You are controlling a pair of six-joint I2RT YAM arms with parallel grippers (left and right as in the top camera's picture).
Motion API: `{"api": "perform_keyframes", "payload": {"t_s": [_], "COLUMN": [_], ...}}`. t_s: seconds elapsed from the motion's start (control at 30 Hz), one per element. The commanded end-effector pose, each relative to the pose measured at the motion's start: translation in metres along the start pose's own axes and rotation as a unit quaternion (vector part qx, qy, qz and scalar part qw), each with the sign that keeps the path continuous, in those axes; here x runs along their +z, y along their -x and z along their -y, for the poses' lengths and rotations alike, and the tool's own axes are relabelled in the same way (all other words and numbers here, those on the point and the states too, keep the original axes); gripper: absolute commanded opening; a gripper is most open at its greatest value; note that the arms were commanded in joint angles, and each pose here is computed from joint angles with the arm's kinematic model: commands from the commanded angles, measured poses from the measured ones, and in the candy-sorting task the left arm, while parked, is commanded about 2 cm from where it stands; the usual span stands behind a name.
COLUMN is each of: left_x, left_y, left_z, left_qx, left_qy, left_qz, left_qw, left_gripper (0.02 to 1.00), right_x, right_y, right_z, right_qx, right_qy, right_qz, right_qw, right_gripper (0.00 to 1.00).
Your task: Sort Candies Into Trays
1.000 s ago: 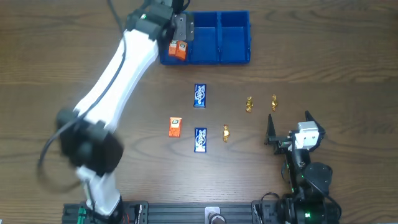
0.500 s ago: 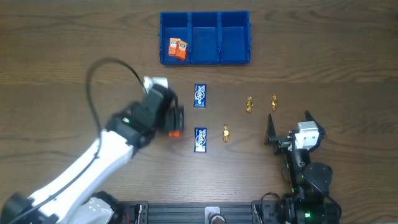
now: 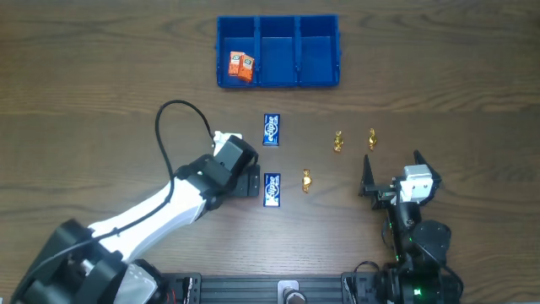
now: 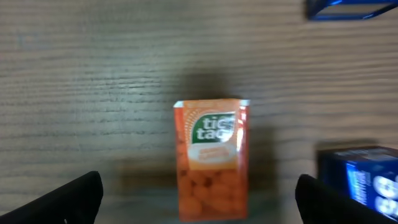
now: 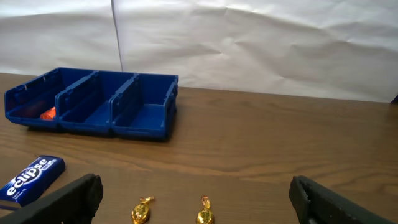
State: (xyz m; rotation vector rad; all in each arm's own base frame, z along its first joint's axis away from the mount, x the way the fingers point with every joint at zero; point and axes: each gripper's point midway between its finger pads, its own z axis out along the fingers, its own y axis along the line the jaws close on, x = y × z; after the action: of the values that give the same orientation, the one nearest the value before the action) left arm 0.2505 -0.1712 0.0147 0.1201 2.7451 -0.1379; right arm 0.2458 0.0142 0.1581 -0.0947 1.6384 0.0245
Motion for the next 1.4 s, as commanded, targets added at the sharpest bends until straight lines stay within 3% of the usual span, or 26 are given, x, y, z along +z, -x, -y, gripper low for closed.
{"api": "perform_keyframes", "payload": {"t_s": [0.03,0.17,0.3,0.53,0.8,1.2,1.4], "left_x": [0.002,0.007,0.012,0.018,0.019,0.022,0.022], "left_y": [0.020,0.021,0.018,0.013,0.012,0.011,0.012], "left_z": [0.006,0.008,0.007,0.005,0.005,0.005,0.006], "left_qx": [-0.004,-0.006,-0.011,-0.017,-0.019,-0.018,-0.022], "left_qy": [0.018,0.022,0.027,0.034,0.035,0.036,0.032], "left_qz": [0.019,0.012,0.005,-0.006,-0.007,-0.009,-0.007], "left_qw": [1.000,1.000,1.000,0.999,0.999,0.999,0.999], "left_gripper": [1.000,0.996,0.915,0.869,0.647,0.533,0.417], "right_x": [0.000,0.000,0.000,0.000,0.000,0.000,0.000], "right_y": [-0.002,-0.002,-0.002,-0.002,-0.002,-0.002,-0.002], "right_z": [0.001,0.001,0.001,0.001,0.001,0.001,0.001], "right_qx": [-0.006,-0.006,-0.006,-0.006,-0.006,-0.006,-0.006], "right_qy": [-0.002,-0.002,-0.002,-0.002,-0.002,-0.002,-0.002], "right_qz": [-0.004,-0.004,-0.004,-0.004,-0.004,-0.004,-0.004], "right_qw": [1.000,1.000,1.000,1.000,1.000,1.000,1.000], "right_gripper": [0.998,0.998,0.998,0.998,0.998,0.998,0.998]}}
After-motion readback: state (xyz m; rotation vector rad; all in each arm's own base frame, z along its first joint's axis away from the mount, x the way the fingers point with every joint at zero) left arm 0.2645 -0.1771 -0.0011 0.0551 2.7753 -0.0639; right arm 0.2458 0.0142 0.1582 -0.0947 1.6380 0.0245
